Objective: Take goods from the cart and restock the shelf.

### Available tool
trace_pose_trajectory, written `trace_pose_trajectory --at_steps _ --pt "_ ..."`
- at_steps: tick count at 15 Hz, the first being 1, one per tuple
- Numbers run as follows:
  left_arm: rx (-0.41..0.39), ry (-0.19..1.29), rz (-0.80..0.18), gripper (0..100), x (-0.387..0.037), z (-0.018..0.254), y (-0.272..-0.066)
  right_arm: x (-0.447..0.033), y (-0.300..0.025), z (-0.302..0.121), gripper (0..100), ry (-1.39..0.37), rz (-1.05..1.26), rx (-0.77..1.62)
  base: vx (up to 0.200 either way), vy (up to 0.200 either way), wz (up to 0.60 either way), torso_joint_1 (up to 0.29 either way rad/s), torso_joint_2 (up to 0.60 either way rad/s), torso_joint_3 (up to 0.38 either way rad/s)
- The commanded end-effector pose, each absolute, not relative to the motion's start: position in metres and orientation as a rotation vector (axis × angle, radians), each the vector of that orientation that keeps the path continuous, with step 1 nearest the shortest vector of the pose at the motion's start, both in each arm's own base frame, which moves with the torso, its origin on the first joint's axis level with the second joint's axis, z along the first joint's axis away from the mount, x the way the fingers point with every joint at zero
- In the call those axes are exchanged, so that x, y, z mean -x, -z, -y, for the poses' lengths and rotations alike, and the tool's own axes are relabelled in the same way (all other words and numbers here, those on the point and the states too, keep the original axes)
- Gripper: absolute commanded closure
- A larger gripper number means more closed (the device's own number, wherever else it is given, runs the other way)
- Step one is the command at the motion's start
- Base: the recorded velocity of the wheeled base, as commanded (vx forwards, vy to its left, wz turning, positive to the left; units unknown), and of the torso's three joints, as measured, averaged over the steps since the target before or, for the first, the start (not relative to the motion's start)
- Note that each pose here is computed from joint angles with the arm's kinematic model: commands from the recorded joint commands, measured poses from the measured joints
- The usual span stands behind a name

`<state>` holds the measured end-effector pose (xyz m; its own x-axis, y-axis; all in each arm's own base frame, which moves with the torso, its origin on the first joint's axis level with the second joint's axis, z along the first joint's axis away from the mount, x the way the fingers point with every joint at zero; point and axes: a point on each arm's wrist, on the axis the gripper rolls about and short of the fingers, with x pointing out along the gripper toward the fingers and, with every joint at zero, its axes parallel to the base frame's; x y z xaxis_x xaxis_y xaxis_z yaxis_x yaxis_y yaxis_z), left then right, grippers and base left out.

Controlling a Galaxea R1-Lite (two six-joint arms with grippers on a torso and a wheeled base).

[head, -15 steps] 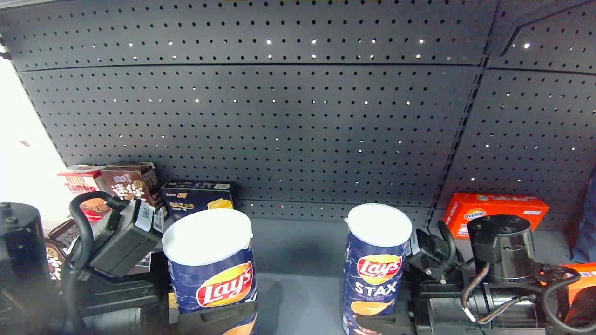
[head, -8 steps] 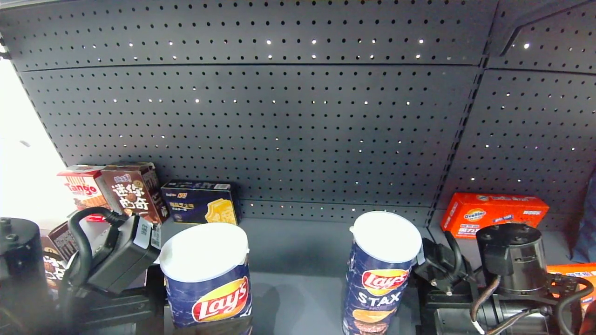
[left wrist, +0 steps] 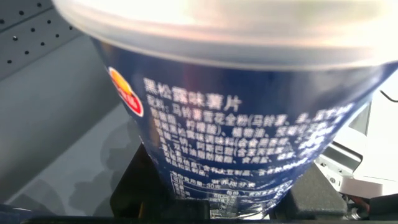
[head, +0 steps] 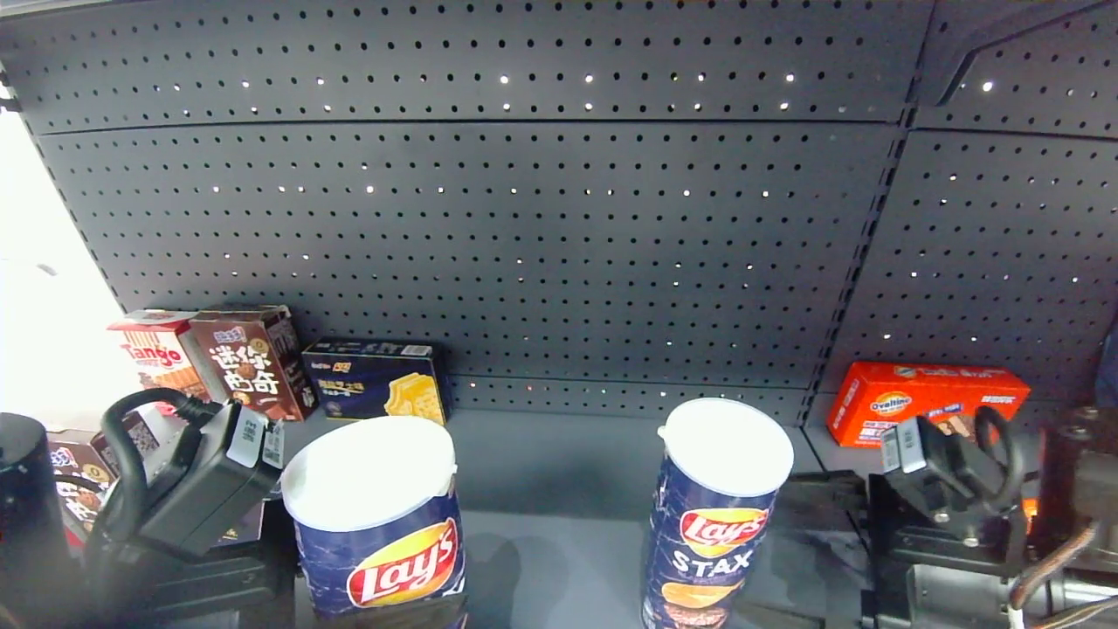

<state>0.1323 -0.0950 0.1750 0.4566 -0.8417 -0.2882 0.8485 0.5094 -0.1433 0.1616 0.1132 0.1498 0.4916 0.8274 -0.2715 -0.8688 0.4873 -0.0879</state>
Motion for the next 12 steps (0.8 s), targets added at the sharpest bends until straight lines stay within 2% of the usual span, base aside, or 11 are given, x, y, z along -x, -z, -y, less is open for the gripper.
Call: trace_pose_trajectory --at_steps 1,3,6,9,12 --pt "-0.022 1.041 -0.327 100 -0.130 0.094 -0.177 -0.141 -0.183 -0.085 0 -0.841 -0.031 0.227 0.000 0.000 0.00 0.000 0.00 0.000" --pt "-0.020 1.033 -0.316 100 -0.130 0.092 -0.179 -0.117 -0.193 -0.069 0 -0.704 0.017 0.228 0.000 0.000 0.00 0.000 0.00 0.000" --pt "-0.018 1.025 -0.308 100 -0.131 0.091 -0.181 -0.071 -0.202 -0.036 0 -0.393 0.086 0.194 0.000 0.000 0.00 0.000 0.00 0.000" --pt "-0.018 1.025 -0.303 100 -0.130 0.090 -0.181 -0.031 -0.176 -0.007 0 -0.129 0.046 0.132 0.000 0.000 0.00 0.000 0.00 0.000" --pt "-0.018 1.023 -0.305 100 -0.130 0.090 -0.181 0.007 -0.129 0.007 0 0.118 -0.064 0.158 0.000 0.000 0.00 0.000 0.00 0.000"
